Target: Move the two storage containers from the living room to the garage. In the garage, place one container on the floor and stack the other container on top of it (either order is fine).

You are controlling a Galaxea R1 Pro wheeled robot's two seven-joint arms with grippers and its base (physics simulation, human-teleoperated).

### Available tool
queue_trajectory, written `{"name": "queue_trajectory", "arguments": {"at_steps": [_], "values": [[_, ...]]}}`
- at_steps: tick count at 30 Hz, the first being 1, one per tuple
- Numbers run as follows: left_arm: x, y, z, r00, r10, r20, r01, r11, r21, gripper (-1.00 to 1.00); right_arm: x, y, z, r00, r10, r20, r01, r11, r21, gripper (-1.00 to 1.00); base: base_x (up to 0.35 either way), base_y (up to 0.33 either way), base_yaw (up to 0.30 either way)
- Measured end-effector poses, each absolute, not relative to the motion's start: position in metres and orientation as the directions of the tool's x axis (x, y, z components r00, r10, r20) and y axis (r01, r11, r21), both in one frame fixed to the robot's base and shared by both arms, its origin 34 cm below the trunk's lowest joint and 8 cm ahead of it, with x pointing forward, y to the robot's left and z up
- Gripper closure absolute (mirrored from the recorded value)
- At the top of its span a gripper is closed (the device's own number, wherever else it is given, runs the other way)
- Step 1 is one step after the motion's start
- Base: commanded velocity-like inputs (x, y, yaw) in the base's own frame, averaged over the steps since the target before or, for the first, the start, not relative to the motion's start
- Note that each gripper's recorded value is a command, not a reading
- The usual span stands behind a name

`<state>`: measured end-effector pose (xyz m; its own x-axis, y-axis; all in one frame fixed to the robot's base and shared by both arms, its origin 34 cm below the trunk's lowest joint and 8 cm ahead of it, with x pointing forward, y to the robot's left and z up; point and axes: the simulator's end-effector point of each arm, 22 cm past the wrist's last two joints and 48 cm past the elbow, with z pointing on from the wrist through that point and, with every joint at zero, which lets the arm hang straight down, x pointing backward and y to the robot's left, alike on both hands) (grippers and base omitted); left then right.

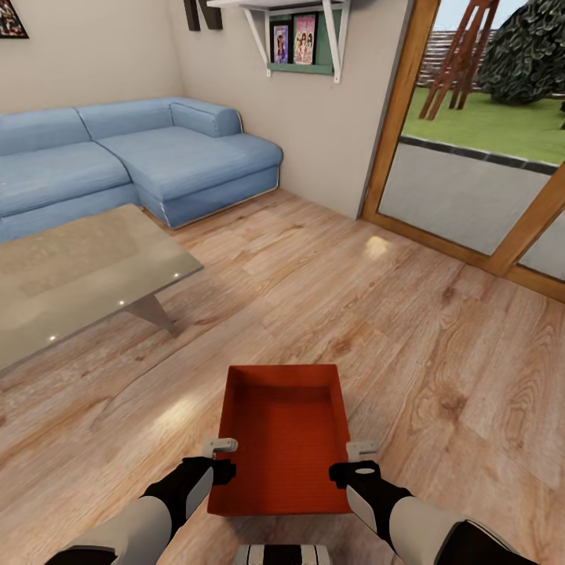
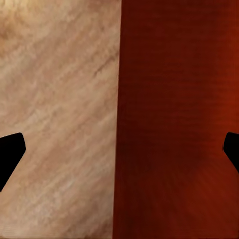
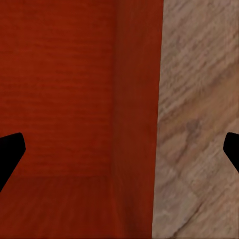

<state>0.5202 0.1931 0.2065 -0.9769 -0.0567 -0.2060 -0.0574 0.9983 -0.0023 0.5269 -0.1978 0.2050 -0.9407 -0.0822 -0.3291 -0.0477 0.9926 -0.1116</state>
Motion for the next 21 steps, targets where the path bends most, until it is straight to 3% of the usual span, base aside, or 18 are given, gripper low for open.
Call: {"name": "queue_trajectory", "arguments": {"at_steps": [21], "values": [[0.519, 0.193, 0.198, -0.977, -0.057, -0.207, -0.058, 0.998, -0.002, -1.00, 0.526, -0.212, 0.196, -0.940, -0.082, -0.332, -0.041, 0.991, -0.129, -1.00, 0.000, 0.000, 0.000]]}}
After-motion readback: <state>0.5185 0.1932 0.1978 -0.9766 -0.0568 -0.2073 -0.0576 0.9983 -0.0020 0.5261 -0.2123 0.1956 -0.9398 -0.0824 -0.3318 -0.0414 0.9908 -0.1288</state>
